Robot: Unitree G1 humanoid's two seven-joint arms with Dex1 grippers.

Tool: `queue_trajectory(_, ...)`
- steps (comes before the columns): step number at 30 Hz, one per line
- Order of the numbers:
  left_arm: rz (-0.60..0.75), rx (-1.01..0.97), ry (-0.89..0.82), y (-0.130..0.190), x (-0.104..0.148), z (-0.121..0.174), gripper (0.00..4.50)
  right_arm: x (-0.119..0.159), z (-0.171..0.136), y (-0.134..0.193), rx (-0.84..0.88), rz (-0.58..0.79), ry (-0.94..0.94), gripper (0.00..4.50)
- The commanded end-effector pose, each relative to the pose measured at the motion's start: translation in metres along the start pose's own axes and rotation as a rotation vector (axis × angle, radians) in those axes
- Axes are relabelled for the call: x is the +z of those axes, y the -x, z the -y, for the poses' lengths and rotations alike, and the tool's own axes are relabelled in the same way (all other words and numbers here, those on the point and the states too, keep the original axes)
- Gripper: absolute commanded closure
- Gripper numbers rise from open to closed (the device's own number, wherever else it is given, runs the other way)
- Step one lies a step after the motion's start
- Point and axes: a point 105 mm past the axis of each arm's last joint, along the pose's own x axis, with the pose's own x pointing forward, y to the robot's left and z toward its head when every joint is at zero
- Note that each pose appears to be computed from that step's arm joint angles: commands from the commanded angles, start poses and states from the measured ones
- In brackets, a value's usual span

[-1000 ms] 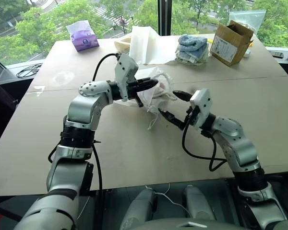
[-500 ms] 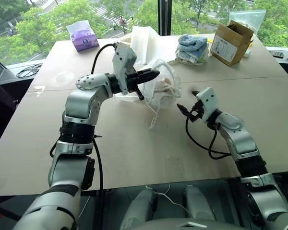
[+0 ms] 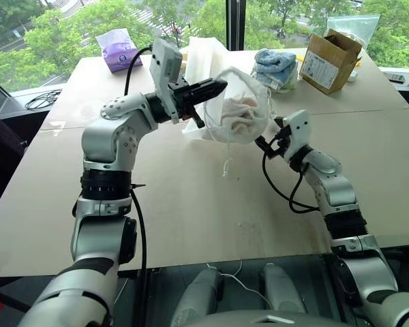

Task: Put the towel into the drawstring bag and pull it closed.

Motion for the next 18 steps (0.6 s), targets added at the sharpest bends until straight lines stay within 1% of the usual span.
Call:
queue_trajectory(1,0.025,-0.034,-0.058,-0.001,0.014,0.009,4.5,0.025,0.01,-0.008,-0.066,0.095,0.035,0.08)
queue_trajectory(5,0.006,-0.043,-0.059,0.0,0.009,0.011,4.5,0.039,0.021,-0.015,-0.135,0.154,0.066,0.08)
queue_trajectory(9,-0.004,-0.037,-0.069,0.001,0.007,0.01,4.5,0.051,0.025,-0.015,-0.156,0.208,0.116,0.08)
queue_trajectory(11,-0.005,-0.028,-0.07,0.002,0.008,0.008,4.5,0.06,0.019,-0.01,-0.125,0.243,0.178,0.08)
queue_trajectory(13,-0.005,-0.023,-0.071,0.002,0.008,0.008,4.5,0.063,0.012,-0.002,-0.089,0.249,0.271,0.08)
queue_trajectory(18,-0.008,-0.021,-0.065,0.002,0.005,0.007,4.5,0.065,0.002,0.007,-0.058,0.254,0.345,0.08)
